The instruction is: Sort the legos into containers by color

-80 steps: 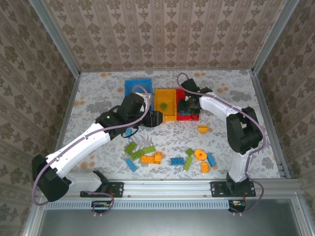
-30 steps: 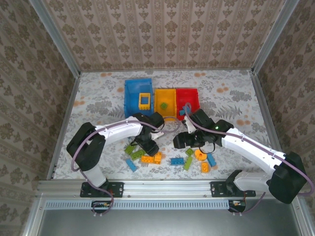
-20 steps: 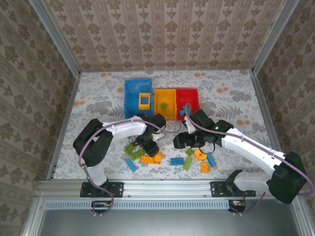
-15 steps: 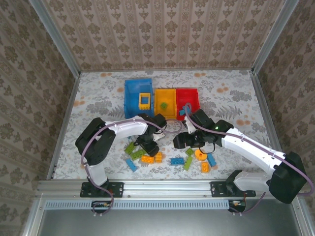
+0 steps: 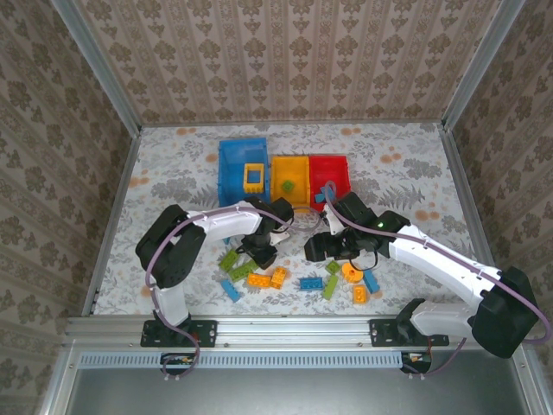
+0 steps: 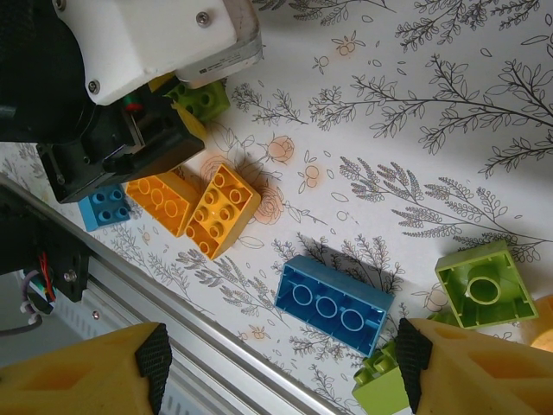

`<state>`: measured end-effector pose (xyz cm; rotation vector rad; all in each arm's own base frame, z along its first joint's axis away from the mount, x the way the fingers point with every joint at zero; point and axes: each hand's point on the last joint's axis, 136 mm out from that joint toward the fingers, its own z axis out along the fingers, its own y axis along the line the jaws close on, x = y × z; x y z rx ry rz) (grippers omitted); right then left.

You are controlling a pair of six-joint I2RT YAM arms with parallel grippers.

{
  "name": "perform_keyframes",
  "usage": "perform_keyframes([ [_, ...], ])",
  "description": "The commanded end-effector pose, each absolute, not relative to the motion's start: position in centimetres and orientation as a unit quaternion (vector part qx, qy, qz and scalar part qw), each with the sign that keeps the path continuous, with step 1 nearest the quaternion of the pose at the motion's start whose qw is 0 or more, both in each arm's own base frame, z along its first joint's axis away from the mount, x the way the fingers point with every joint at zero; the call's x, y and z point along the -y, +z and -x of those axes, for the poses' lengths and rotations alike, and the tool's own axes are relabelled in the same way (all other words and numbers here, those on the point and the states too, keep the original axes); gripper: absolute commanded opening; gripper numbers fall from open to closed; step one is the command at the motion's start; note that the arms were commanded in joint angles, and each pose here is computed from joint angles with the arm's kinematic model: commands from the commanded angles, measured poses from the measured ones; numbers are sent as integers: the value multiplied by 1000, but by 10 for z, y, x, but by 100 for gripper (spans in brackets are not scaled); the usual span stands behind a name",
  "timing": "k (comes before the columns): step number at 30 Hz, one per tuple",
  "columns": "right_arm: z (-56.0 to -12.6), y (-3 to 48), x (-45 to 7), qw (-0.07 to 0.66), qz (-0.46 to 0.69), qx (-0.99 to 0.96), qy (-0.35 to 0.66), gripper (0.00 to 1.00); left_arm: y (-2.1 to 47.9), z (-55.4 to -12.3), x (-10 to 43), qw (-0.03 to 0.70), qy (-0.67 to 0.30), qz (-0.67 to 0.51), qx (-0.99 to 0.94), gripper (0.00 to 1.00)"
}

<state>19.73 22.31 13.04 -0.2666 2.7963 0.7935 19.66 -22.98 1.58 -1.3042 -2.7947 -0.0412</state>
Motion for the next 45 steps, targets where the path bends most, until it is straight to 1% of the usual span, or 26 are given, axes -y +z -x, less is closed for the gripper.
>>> perform_keyframes([
  [1, -205, 149, -221, 146, 90, -947, 273, 72, 43, -228, 244, -44, 1, 392, 919, 36],
  [5, -222, 174, -213, 197, 74, -939, 274, 71, 92, -249, 254, -101, 36, 341, 934, 35],
  [9, -246, 199, -200, 252, 29, -923, 291, 70, 142, -270, 281, -155, 91, 300, 937, 35],
  [12, -268, 218, -196, 292, -6, -900, 323, 70, 159, -290, 302, -179, 120, 275, 937, 35],
  [17, -294, 239, -193, 340, -48, -870, 354, 70, 160, -336, 329, -205, 129, 233, 942, 34],
  [20, -301, 240, -188, 345, -69, -866, 355, 70, 149, -366, 334, -209, 127, 201, 949, 34],
  [23, -301, 239, -183, 344, -78, -866, 353, 70, 133, -388, 336, -201, 137, 173, 954, 34],
  [28, -294, 230, -177, 334, -85, -872, 348, 70, 112, -404, 349, -180, 170, 155, 956, 36],
  [31, -290, 222, -175, 323, -90, -877, 344, 70, 106, -405, 356, -168, 182, 151, 957, 41],
  [34, -287, 216, -173, 315, -93, -881, 341, 71, 103, -404, 356, -164, 182, 144, 959, 51],
  [36, -286, 213, -172, 311, -95, -883, 340, 72, 107, -403, 355, -165, 181, 141, 959, 56],
  [39, -285, 212, -170, 309, -95, -885, 335, 73, 117, -403, 353, -175, 187, 139, 957, 61],
  [45, -281, 207, -160, 305, -92, -896, 308, 72, 157, -399, 349, -207, 203, 126, 949, 62],
])
